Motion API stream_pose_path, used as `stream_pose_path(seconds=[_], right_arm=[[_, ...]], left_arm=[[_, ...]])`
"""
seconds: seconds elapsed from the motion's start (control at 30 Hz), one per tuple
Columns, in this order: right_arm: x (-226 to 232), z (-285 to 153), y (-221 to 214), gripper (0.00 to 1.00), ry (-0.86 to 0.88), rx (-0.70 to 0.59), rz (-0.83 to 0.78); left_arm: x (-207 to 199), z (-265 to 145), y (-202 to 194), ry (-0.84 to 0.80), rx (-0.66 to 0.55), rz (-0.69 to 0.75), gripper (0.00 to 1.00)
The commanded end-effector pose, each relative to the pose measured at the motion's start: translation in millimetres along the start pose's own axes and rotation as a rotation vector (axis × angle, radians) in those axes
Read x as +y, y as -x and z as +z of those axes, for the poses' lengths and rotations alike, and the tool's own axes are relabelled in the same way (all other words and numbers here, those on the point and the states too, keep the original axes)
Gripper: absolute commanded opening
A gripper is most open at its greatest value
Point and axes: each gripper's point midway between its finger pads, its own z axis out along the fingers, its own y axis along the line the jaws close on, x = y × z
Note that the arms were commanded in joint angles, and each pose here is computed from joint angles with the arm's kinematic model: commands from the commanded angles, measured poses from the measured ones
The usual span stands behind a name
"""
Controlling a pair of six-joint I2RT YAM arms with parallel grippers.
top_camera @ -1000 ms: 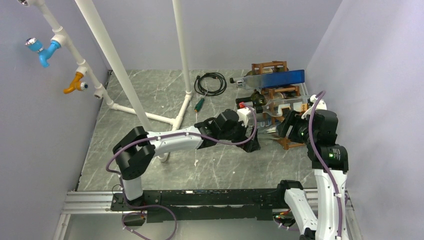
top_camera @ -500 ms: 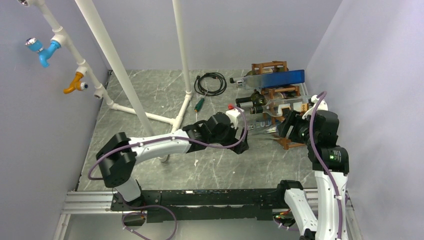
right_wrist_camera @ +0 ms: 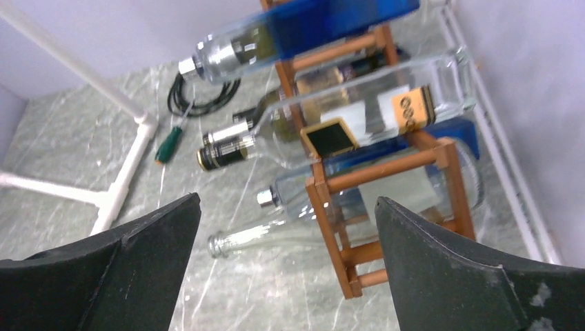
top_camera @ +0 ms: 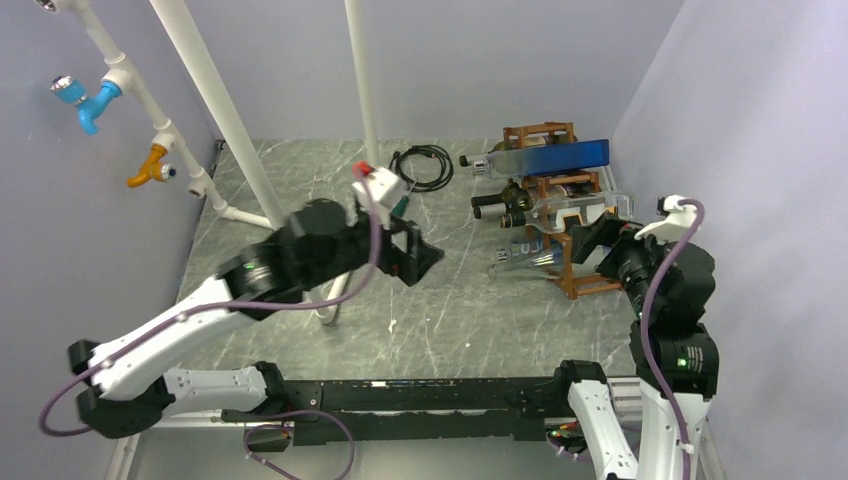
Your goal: Put the wine bottle on the wine rack
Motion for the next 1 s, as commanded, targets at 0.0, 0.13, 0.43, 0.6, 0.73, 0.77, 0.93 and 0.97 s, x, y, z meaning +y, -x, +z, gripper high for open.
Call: stream_pose_path(seconds=[0.0,0.13,0.43,0.6,0.73,0.77,0.93,0.97], right_arm=[[-1.9,-26.3,64.9,1.0,-0.057,-0.259,0.014],[-2.0,-46.9,89.6,1.0,-0.076,-0.365,0.04],[4.9,-111.1,142.6,1.0,-0.08,-0.596,0.044],[9.9,-140.5,160.3,1.0,-0.067,-0.683,0.048],[6.2,-152.8,163.0,1.0,-0.085,-0.726,0.06],[5.8,-153.7,163.3,1.0,-0.087,-0.728,0.06],[6.4,-156.1,165.5,1.0,-0.085,-0.726,0.068],[5.9,-157.4,165.0,1.0,-0.082,-0.741,0.07]], left_arm=[[10.6,-71.6,60.2,0.072,-0.145,0.069,0.99],[17.4,-127.5,94.5,0.109,-0.265,0.072,1.0],[18.5,-245.9,136.2,0.04,-0.593,0.066,0.99],[28.7,-285.4,141.7,0.06,-0.704,0.065,1.0],[35.6,-299.5,142.5,0.084,-0.741,0.055,1.0],[35.7,-301.2,143.0,0.084,-0.745,0.055,1.0],[40.1,-299.6,139.6,0.108,-0.721,0.05,0.99],[41.1,-297.2,137.9,0.112,-0.719,0.046,1.0]])
